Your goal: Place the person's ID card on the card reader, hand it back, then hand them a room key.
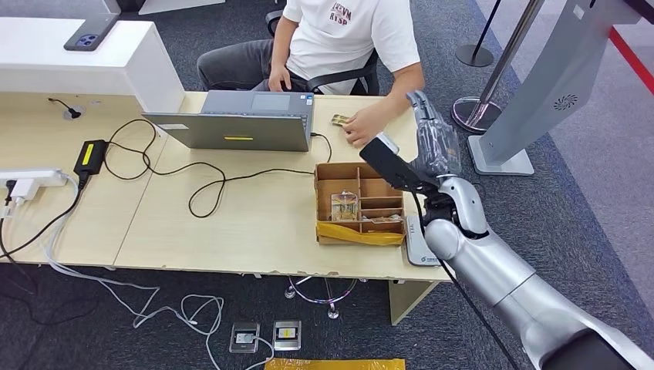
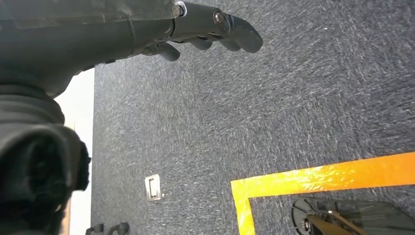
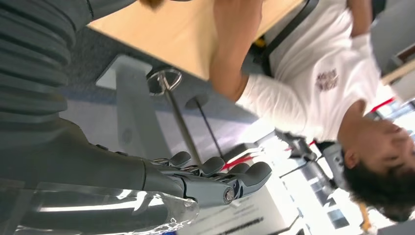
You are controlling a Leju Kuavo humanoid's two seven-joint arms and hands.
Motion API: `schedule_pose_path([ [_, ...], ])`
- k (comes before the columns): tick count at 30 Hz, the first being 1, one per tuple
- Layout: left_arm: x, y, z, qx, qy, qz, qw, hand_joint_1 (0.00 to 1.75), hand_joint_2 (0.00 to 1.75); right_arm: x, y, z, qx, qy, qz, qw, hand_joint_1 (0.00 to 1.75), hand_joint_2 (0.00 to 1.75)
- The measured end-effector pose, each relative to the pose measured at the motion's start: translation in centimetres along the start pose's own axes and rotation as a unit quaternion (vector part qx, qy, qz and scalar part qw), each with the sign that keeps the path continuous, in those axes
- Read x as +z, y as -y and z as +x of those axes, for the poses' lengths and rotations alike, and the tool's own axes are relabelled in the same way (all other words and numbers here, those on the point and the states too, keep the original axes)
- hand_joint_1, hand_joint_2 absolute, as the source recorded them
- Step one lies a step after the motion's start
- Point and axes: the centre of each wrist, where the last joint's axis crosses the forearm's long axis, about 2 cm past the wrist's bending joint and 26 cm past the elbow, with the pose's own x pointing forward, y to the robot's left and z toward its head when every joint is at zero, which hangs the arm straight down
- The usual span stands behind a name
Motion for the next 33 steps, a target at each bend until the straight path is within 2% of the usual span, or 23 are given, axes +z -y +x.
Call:
schedule_pose_path([
  [8, 0.2, 0.2, -0.7, 0.009, -0.008, 0.004, 1.000, 0.00, 0.00, 5.9, -2.9, -0.1, -0.059, 0.039, 0.114, 0.991, 0.00, 1.75],
  [15, 0.2, 0.2, -0.8, 0.014, -0.012, 0.007, 1.000, 0.00, 0.00, 8.3, -4.3, -0.4, -0.056, 0.044, 0.160, 0.985, 0.00, 1.75],
  [21, 0.2, 0.2, -0.8, 0.015, -0.013, 0.009, 1.000, 0.00, 0.00, 8.7, -4.5, -0.7, -0.020, 0.026, 0.158, 0.987, 0.00, 1.75],
  [33, 0.5, 0.7, -0.4, 0.018, -0.009, 0.010, 1.000, 0.00, 0.00, 9.0, -5.1, -1.6, 0.153, 0.016, 0.099, 0.983, 0.00, 1.75],
])
